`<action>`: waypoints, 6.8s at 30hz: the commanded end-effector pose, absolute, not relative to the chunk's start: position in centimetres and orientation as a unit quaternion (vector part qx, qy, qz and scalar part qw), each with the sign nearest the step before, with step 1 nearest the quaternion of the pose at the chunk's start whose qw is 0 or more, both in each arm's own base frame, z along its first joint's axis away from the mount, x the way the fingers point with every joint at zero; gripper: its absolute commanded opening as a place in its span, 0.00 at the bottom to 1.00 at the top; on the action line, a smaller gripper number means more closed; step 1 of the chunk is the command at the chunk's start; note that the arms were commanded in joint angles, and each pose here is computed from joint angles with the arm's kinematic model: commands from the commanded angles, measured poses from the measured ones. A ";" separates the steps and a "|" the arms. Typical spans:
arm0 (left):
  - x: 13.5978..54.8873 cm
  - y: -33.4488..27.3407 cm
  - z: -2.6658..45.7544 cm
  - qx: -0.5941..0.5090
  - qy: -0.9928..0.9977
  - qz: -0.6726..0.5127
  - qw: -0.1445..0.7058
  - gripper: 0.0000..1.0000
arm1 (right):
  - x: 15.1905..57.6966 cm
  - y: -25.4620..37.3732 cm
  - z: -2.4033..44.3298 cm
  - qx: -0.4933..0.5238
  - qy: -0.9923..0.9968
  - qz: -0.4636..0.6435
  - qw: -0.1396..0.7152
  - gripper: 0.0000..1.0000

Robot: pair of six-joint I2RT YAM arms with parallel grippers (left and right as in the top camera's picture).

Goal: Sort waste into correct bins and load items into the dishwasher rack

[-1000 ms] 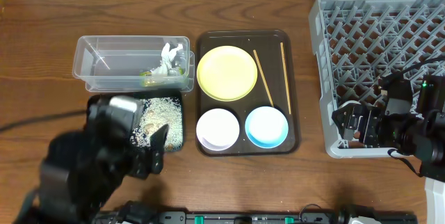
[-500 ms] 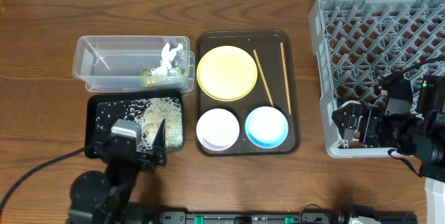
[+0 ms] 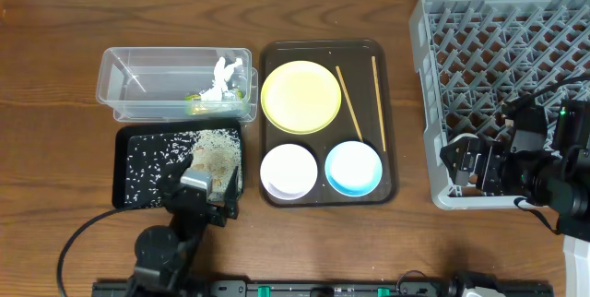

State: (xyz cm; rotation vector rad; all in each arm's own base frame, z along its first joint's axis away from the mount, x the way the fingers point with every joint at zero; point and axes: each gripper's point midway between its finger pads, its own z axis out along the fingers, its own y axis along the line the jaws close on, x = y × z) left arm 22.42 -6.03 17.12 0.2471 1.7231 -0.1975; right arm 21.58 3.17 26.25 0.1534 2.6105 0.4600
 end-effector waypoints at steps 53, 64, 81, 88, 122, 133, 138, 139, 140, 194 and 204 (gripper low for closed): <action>23.6 -6.5 14.0 0.112 0.747 -0.091 0.649 0.88 | 25.5 15.5 23.8 -0.116 0.945 0.219 0.216 0.83; 23.6 -6.5 14.0 0.112 0.747 -0.091 0.649 0.89 | 38.4 16.5 15.7 -0.071 0.954 0.096 0.276 0.58; 23.6 -6.5 14.0 0.112 0.747 -0.091 0.649 0.88 | 39.4 18.6 0.0 -0.126 0.979 0.035 0.156 0.46; 23.6 -6.5 14.0 0.112 0.747 -0.091 0.649 0.88 | 38.0 17.3 -2.7 -0.095 0.988 -0.014 0.121 0.14; 23.6 -6.5 14.0 0.112 0.747 -0.091 0.649 0.89 | 41.6 -0.9 13.7 -0.008 0.967 -0.062 0.247 0.01; 23.6 -6.5 14.0 0.112 0.747 -0.091 0.649 0.89 | 42.1 8.1 14.0 -0.096 0.957 0.064 0.266 0.47; 23.6 -6.5 14.0 0.112 0.747 -0.091 0.649 0.88 | 40.0 13.1 12.9 -0.084 0.965 0.095 0.231 0.41; 23.6 -6.5 14.0 0.112 0.747 -0.091 0.649 0.89 | 39.6 13.6 12.3 -0.081 0.967 0.088 0.223 0.39; 23.6 -6.5 14.0 0.112 0.747 -0.091 0.649 0.89 | 39.4 13.9 11.5 -0.073 0.971 0.075 0.215 0.36; 23.6 -6.5 14.0 0.112 0.747 -0.091 0.649 0.89 | 41.1 12.4 9.9 -0.062 0.975 0.049 0.207 0.01; 23.6 -6.5 14.0 0.112 0.747 -0.091 0.649 0.89 | 42.8 0.9 17.8 0.010 0.951 0.013 0.310 0.01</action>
